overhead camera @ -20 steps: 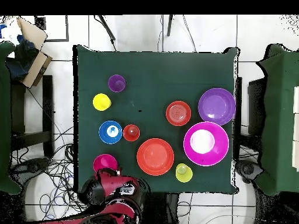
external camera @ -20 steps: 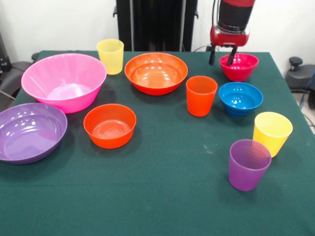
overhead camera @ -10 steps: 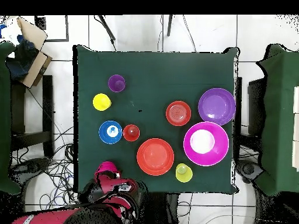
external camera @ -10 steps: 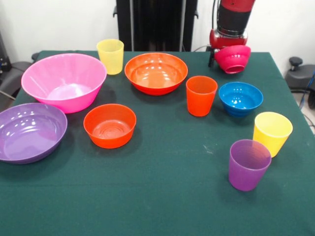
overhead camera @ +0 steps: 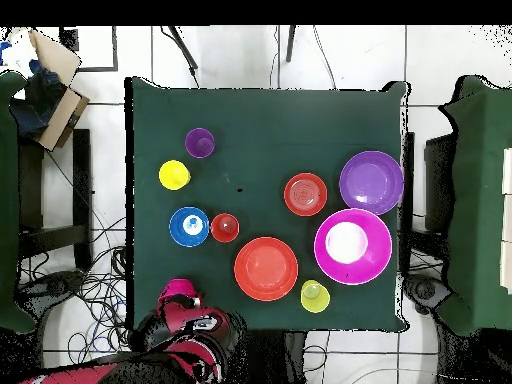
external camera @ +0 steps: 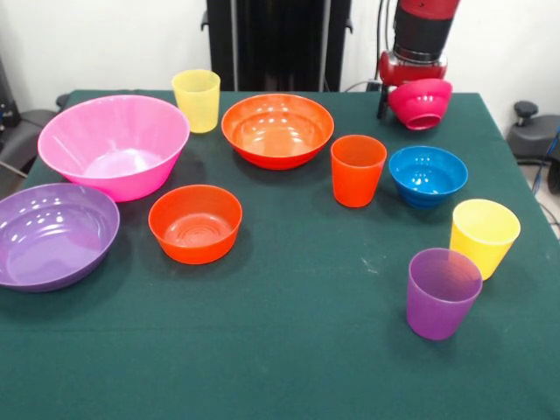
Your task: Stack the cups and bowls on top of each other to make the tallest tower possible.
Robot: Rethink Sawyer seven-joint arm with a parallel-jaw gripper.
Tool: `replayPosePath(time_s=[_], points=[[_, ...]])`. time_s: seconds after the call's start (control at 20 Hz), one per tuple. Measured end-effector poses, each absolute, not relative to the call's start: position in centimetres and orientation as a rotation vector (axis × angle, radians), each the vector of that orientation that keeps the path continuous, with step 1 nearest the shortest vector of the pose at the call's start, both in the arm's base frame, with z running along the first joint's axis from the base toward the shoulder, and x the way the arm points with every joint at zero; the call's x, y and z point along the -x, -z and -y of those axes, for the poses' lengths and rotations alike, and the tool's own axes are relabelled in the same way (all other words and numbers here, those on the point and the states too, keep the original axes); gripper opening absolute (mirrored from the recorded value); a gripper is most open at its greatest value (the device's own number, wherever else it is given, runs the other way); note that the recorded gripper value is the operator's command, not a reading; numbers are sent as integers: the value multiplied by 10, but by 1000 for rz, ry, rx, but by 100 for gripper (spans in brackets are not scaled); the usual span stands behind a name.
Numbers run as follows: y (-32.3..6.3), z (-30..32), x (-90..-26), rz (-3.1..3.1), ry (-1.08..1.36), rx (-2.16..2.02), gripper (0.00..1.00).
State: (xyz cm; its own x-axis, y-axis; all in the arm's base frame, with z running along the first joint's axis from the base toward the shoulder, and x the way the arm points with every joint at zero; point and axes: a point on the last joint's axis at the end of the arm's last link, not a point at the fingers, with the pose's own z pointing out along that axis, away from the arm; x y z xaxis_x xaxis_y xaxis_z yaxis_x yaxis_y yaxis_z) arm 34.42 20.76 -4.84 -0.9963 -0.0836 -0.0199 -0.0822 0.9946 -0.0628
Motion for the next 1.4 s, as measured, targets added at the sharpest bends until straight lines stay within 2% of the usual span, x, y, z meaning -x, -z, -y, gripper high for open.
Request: replayPosePath(time_s=[0.2,0.25,0.7,1.4], points=[[47,-209,-344,-3112,96,113,100],[46,-210,-345,-3110,95,107,0],[27,-221,-357,-3057,91,113,0],[-46,-208,-402,-3119,76,-5,0]])
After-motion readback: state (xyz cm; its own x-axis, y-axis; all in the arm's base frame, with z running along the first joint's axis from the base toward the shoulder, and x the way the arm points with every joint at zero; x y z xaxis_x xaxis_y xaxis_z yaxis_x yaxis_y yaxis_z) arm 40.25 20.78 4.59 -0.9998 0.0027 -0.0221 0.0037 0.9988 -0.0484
